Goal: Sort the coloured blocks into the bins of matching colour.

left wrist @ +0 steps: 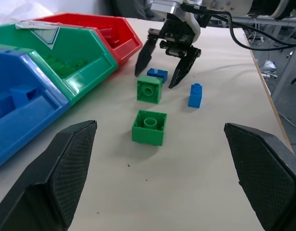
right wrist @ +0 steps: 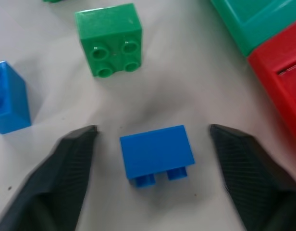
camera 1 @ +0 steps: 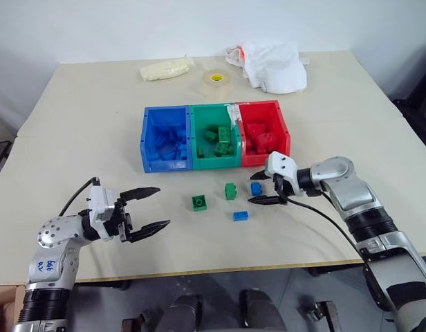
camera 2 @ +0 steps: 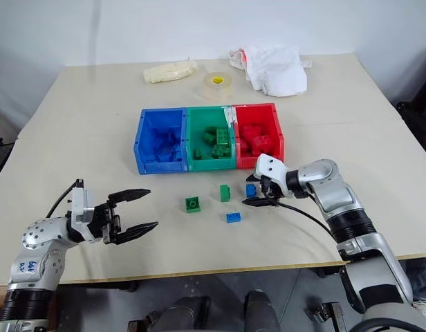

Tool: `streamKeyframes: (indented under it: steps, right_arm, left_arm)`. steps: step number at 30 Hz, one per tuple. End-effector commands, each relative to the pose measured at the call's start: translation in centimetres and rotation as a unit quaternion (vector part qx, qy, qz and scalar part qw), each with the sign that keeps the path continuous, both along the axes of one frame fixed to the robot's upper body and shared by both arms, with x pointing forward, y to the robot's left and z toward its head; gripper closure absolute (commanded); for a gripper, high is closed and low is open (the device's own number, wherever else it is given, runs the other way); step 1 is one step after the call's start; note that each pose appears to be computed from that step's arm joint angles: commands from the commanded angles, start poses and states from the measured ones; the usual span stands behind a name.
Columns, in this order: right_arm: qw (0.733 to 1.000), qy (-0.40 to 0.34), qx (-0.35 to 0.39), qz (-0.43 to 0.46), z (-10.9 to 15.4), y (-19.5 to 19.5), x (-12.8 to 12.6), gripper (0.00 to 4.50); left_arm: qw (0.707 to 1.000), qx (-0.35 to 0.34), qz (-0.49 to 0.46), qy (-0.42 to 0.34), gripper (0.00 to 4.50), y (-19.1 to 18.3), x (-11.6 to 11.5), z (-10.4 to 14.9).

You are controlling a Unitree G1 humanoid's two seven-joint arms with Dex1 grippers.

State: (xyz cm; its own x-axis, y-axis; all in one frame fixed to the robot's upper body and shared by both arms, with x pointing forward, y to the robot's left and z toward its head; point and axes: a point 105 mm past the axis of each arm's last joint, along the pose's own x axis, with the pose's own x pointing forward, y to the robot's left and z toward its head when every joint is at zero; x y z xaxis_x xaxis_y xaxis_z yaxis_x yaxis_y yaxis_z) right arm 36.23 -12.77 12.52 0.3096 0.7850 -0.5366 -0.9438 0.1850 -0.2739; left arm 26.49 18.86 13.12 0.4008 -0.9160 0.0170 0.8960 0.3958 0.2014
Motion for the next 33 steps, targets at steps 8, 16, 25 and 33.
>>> streamKeyframes:
  steps: [8, 16, 25, 33]
  right_arm:
    - [0.998, -0.047, 0.048, 0.000, 3.3, 0.4, -0.1, 3.03]
    - [0.979, -0.123, 0.158, 0.046, 10.8, 7.1, 0.1, 3.03]
    - [0.970, -0.161, 0.181, 0.029, 12.7, 15.2, 3.5, 3.03]
    - [0.963, -0.132, 0.231, -0.030, 12.9, 20.7, 4.9, 2.01]
  left_arm:
    - [1.000, -0.011, 0.003, -0.027, 0.00, 0.1, 0.1, 1.3]
    - [0.999, -0.008, 0.003, -0.039, 0.00, 0.4, 1.2, 1.8]
    - [0.999, -0.004, 0.004, -0.052, 0.00, 0.5, 1.7, 2.2]
    - [0.998, -0.002, 0.012, -0.065, 0.00, 0.6, 1.9, 2.6]
